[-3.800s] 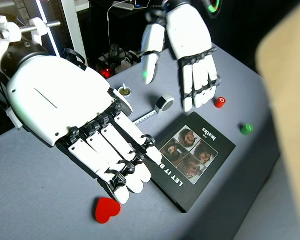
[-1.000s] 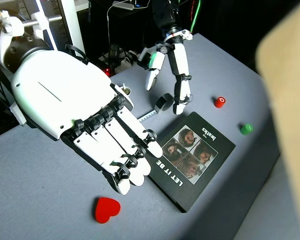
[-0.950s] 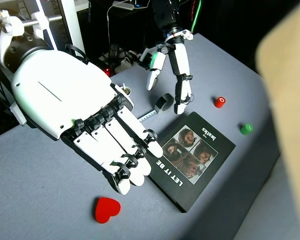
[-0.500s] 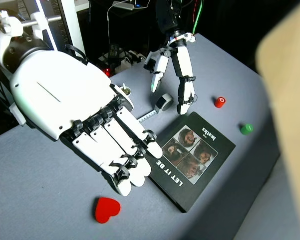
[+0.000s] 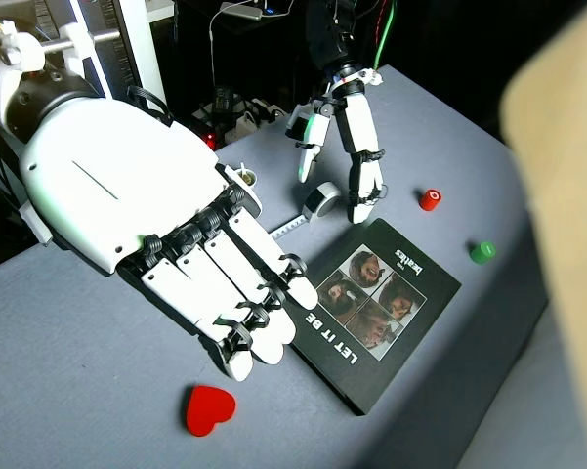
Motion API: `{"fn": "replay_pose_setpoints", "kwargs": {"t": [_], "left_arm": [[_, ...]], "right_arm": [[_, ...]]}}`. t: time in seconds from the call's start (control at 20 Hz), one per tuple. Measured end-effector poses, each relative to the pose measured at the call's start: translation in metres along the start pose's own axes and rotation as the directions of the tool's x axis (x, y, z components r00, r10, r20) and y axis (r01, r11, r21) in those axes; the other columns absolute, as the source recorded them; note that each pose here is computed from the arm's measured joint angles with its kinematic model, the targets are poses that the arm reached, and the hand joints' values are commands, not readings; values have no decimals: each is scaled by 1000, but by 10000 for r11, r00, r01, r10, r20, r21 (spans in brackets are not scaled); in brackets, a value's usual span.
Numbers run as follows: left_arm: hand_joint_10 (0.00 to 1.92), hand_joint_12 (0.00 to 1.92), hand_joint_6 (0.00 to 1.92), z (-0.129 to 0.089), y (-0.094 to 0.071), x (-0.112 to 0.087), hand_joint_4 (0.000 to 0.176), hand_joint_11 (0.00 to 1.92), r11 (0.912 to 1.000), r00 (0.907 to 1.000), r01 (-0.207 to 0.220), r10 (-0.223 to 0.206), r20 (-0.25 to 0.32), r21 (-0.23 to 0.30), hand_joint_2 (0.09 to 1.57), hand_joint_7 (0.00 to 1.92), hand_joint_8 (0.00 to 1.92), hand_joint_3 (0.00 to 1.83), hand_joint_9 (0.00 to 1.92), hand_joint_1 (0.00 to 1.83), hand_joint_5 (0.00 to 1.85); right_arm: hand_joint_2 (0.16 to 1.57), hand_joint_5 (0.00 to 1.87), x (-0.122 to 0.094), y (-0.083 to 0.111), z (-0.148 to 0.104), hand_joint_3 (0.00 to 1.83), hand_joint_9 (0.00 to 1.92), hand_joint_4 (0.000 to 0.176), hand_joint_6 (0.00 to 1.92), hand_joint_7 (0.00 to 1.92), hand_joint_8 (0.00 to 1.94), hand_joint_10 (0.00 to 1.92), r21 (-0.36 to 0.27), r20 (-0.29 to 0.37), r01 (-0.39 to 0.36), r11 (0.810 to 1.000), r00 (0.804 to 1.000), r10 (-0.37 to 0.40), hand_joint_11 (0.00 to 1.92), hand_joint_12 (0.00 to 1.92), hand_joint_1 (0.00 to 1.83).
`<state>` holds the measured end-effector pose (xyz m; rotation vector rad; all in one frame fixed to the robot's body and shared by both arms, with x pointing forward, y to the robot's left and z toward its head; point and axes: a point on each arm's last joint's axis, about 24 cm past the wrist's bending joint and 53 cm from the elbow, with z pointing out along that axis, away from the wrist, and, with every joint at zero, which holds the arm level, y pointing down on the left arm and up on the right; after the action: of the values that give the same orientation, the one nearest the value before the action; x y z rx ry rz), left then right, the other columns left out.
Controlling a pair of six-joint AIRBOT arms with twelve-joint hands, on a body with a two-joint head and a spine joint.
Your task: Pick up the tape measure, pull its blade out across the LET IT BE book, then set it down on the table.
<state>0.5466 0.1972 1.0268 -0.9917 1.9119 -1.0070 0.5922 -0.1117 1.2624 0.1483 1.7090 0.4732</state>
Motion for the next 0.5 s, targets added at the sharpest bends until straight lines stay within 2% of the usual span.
{"fn": "replay_pose_setpoints", "kwargs": {"t": [0.2, 0.5], "left_arm": [[6, 699, 6, 1, 4, 5, 0, 5, 9998, 9998, -180, 180, -114, -15, 1072, 356, 9, 1, 302, 950, 345], [4, 689, 0, 0, 9, 13, 0, 5, 9989, 9986, -472, 470, -248, -78, 1067, 359, 3, 0, 297, 1010, 335]], "right_arm": [[1190, 208, 0, 0, 0, 0, 238, 87, 1, 280, 1, 2, 0, 0, -8, 10000, 10000, 8, 0, 847, 77], [1189, 207, 0, 0, 0, 0, 258, 87, 1, 306, 6, 6, -5, 1, -13, 10000, 10000, 13, 0, 835, 79]]}}
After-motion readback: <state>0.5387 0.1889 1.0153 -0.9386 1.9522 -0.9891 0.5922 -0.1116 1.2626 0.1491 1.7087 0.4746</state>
